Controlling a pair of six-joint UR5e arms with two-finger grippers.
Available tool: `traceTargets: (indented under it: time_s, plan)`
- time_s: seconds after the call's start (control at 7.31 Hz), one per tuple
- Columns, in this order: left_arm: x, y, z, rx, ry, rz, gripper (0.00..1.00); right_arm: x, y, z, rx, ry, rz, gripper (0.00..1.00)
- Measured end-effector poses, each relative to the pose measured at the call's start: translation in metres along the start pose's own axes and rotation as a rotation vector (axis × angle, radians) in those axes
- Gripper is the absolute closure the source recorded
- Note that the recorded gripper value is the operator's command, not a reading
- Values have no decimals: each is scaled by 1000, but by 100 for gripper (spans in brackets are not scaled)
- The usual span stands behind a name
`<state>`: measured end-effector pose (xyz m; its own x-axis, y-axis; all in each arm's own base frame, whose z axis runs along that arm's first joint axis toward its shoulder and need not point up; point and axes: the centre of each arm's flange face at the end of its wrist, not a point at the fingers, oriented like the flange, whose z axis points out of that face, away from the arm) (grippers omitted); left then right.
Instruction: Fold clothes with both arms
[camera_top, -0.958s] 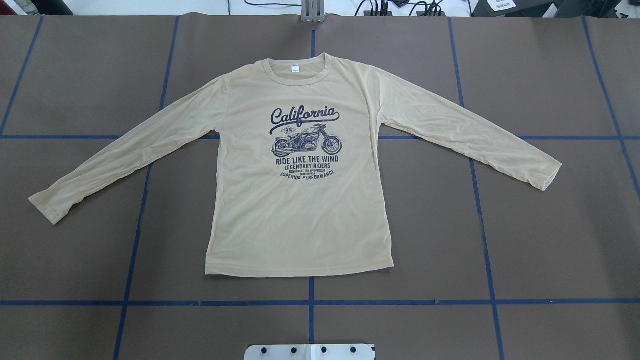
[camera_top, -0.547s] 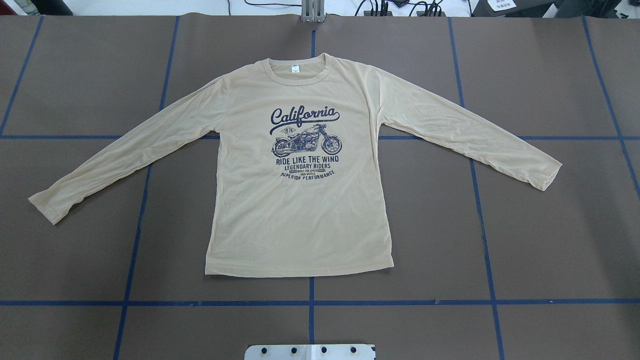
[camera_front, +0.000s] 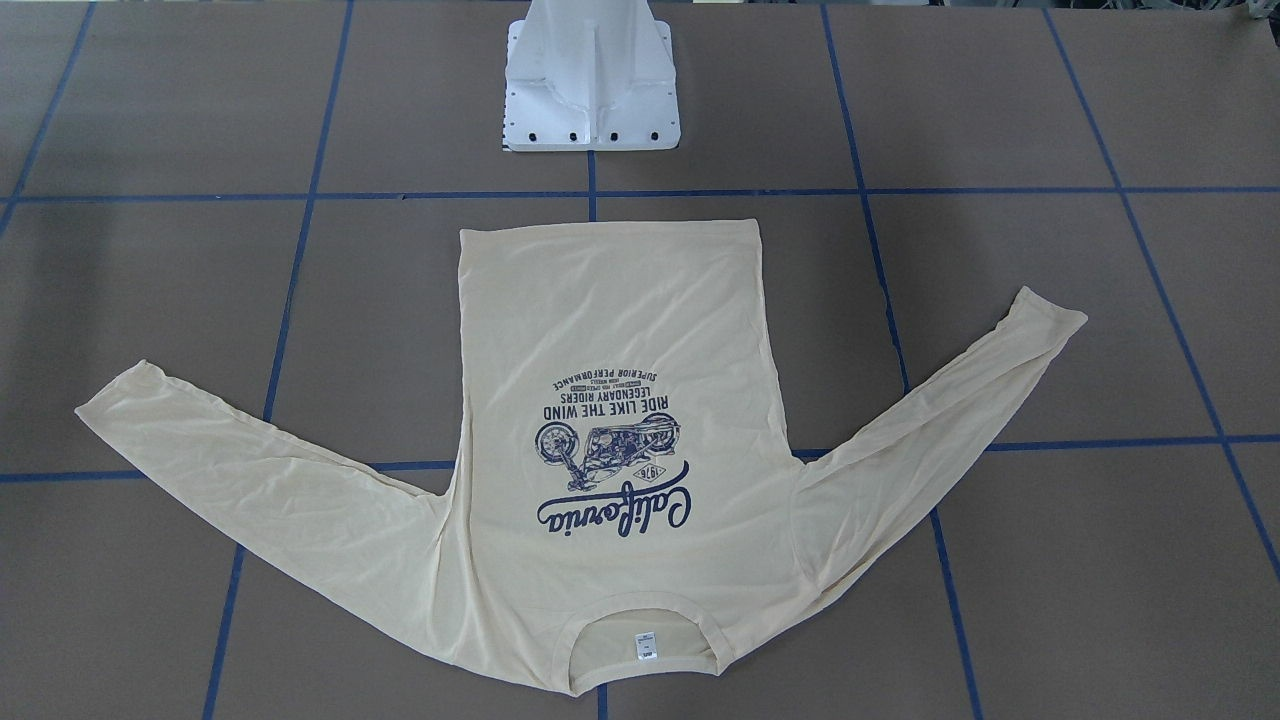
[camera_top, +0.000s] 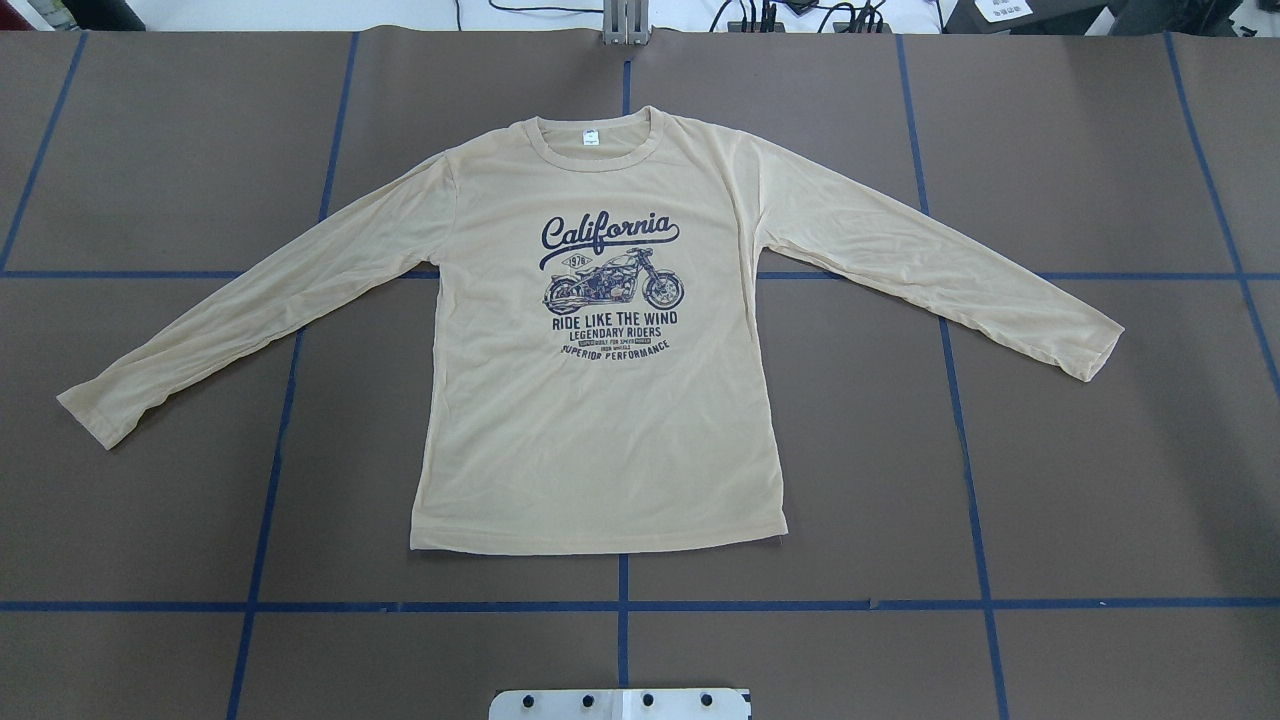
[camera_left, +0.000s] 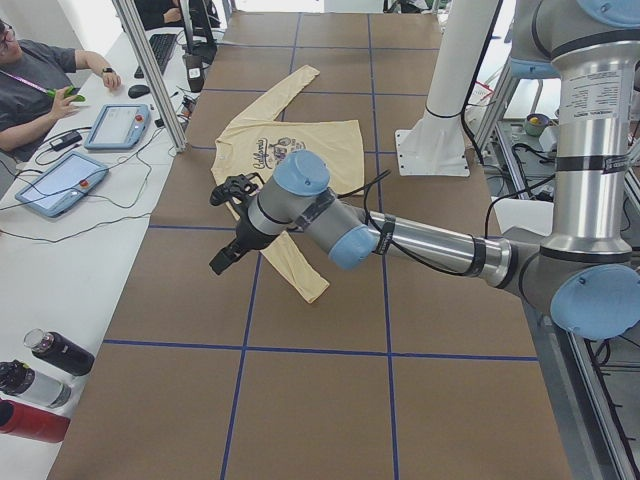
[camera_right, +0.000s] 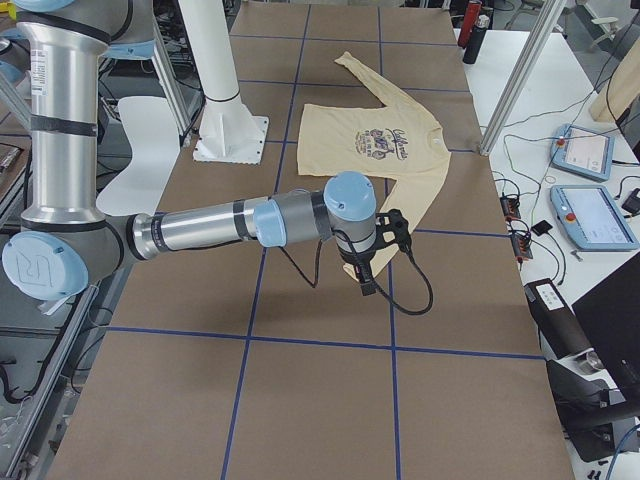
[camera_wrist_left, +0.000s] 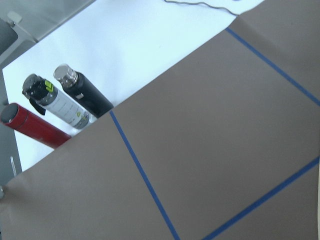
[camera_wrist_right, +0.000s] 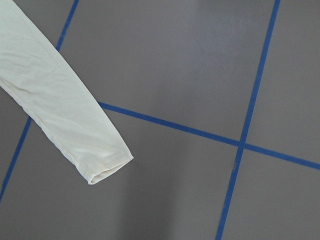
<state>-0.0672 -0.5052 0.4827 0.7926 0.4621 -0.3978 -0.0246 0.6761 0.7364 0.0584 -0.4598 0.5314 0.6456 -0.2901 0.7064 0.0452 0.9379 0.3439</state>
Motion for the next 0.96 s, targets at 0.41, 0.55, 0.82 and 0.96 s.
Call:
traceTargets:
  time_s: [0.41,0.55,0.82,0.96]
  plan:
    - [9,-12,3,51,77,-46,0,-31,-20,22,84,26,43,0]
    - [15,-8,5,64,92,-28,0,-42,-24,48,85,38,51,0]
    - [24,2,9,76,110,-5,0,-63,-27,114,129,52,108,0]
    - [25,4,10,75,113,-2,0,-72,-23,154,170,47,135,4]
